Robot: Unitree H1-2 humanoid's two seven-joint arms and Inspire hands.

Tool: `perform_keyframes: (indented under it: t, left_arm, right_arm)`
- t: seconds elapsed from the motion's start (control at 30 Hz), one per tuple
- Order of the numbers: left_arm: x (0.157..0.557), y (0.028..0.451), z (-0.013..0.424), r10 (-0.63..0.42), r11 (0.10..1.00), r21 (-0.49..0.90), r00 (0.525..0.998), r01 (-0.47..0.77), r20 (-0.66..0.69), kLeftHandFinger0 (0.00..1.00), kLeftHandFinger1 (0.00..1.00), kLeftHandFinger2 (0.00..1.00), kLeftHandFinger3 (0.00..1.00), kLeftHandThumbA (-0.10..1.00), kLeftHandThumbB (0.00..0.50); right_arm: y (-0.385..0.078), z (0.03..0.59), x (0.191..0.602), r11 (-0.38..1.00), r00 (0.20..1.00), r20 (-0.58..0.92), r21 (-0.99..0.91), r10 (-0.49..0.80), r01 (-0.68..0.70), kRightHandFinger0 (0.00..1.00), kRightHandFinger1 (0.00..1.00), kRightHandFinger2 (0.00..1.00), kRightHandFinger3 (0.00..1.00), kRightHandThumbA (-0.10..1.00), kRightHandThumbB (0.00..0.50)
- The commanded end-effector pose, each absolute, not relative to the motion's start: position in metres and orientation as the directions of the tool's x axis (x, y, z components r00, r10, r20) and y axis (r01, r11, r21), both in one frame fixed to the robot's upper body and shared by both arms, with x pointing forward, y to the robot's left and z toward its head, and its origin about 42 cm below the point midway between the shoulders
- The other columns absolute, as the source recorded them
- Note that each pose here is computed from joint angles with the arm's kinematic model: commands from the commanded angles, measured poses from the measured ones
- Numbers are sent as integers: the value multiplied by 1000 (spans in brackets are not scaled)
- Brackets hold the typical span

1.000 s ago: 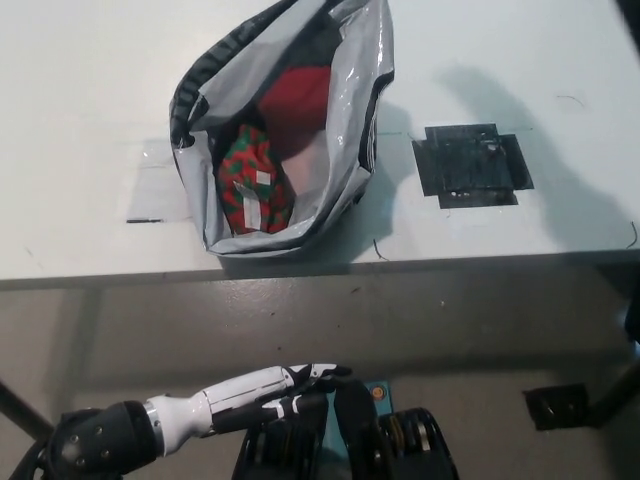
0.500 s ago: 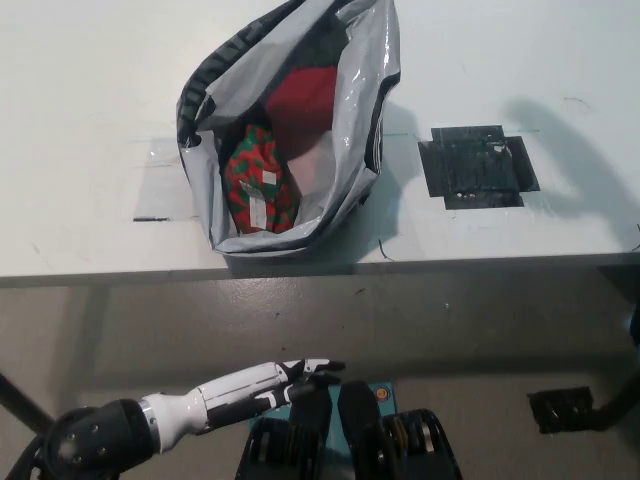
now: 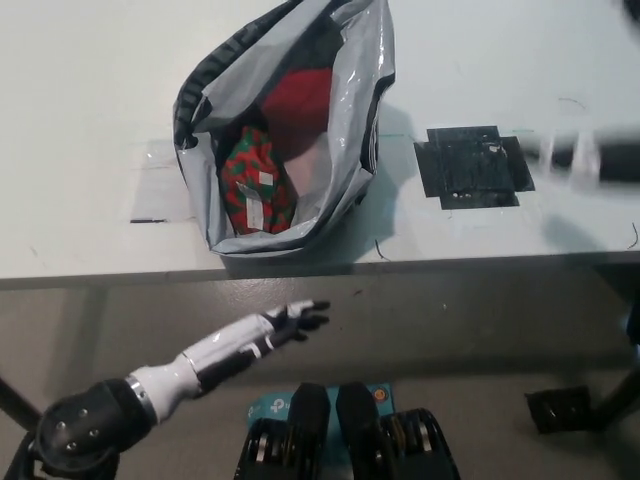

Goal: The robot uses its right hand to pick up a bag of coffee beans and puts it in the black plastic bag, then the robot grabs the top of the bag and lifts it.

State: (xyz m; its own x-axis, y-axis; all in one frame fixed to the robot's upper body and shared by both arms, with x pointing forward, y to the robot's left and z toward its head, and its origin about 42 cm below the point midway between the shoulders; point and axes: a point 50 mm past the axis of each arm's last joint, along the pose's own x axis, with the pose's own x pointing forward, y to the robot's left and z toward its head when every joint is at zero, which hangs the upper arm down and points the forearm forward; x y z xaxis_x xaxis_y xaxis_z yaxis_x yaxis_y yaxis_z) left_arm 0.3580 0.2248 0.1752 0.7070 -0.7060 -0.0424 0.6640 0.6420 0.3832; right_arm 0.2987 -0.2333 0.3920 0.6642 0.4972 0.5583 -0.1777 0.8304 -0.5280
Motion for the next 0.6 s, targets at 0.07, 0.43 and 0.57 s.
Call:
perform_keyframes:
  t: [0.07,0.43,0.57]
  left_arm:
    - [364,244,219,-501,850,370,789,374,355,1000,1000,1000,1000,1000,232]
    - [307,254,151,-468,869,297,854,397,229,1000,1000,1000,1000,1000,216]
    - [285,255,129,-465,870,271,868,412,173,1000,1000,1000,1000,983,229]
  right_arm:
    - [-218,314,232,947,568,769,-313,294,-67,1000,1000,1000,1000,1000,222]
    - [-213,191,263,980,842,518,-195,147,-51,1000,1000,1000,1000,971,170]
    - [-212,146,248,981,911,393,-189,125,-53,1000,1000,1000,1000,877,118]
